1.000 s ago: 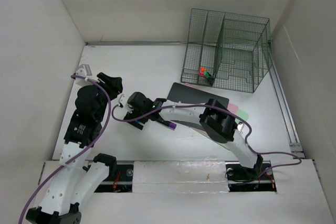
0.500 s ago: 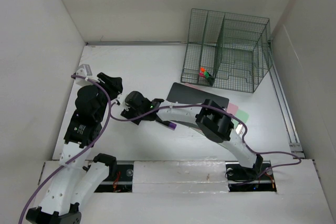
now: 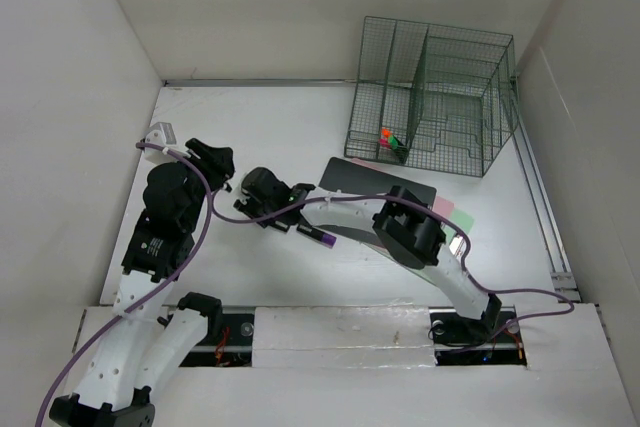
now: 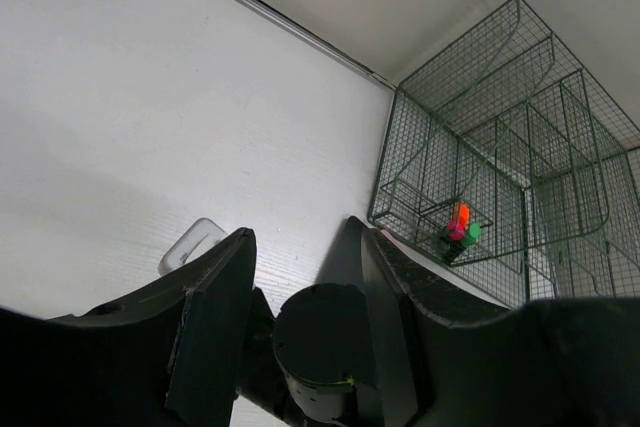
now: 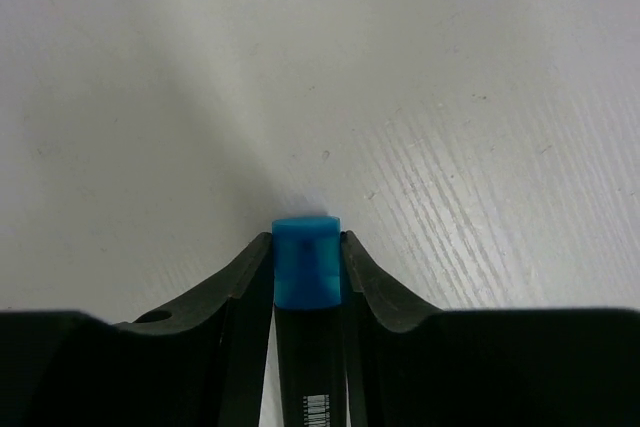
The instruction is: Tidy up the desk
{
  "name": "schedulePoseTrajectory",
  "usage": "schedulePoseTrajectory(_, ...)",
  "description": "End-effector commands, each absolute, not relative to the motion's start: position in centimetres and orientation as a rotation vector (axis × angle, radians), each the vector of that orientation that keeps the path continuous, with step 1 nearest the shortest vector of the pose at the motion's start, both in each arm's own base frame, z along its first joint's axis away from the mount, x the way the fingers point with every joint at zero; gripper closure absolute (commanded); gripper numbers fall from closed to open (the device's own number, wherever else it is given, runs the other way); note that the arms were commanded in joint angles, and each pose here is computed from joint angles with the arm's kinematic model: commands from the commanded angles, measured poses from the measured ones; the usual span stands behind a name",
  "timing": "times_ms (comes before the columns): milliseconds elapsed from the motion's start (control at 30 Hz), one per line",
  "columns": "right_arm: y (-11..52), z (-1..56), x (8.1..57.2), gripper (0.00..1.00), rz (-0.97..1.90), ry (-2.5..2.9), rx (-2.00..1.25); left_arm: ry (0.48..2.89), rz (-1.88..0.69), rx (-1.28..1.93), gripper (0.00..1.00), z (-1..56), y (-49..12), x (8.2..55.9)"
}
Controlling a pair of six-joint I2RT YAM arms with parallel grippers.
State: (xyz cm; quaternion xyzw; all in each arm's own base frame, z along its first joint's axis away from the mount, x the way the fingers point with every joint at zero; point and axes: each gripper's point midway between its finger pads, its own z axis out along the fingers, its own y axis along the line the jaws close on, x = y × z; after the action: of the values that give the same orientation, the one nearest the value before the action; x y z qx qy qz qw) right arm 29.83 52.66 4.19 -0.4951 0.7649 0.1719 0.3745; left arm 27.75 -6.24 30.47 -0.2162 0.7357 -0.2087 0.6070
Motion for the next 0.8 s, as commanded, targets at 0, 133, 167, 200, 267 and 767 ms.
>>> schedulePoseTrajectory(0, 54.0, 7.0, 30.8, 0.68, 0.553, 1.906, -1.177, 1.618, -0.516, -0.472, 0.58, 33.4, -6.3, 27.6)
schedulePoseTrajectory(133, 54.1, 9.3, 30.3, 0.74, 0.684, 1.874, -1.142, 1.616, -0.514, -0.471, 0.58, 33.5, -6.2, 27.5)
schedulePoseTrajectory(167, 53.7, 9.9, 30.7, 0.74, 0.707, 1.881, -1.11, 1.617, -0.514, -0.471, 0.58, 33.4, -6.2, 27.5)
schedulePoseTrajectory(200, 53.0, 13.3, 31.0, 0.75, 0.762, 1.808, -1.053, 1.617, -0.514, -0.471, 0.58, 33.4, -6.2, 27.5)
schedulePoseTrajectory(267, 52.2, 14.2, 31.5, 0.75, 0.813, 1.819, -0.995, 1.614, -0.515, -0.471, 0.58, 33.5, -6.2, 27.5)
schedulePoseTrajectory(767, 34.2, 28.2, 43.8, 0.78, 0.671, 1.589, -0.228, 1.622, -0.531, -0.435, 0.58, 33.3, -6.8, 27.5)
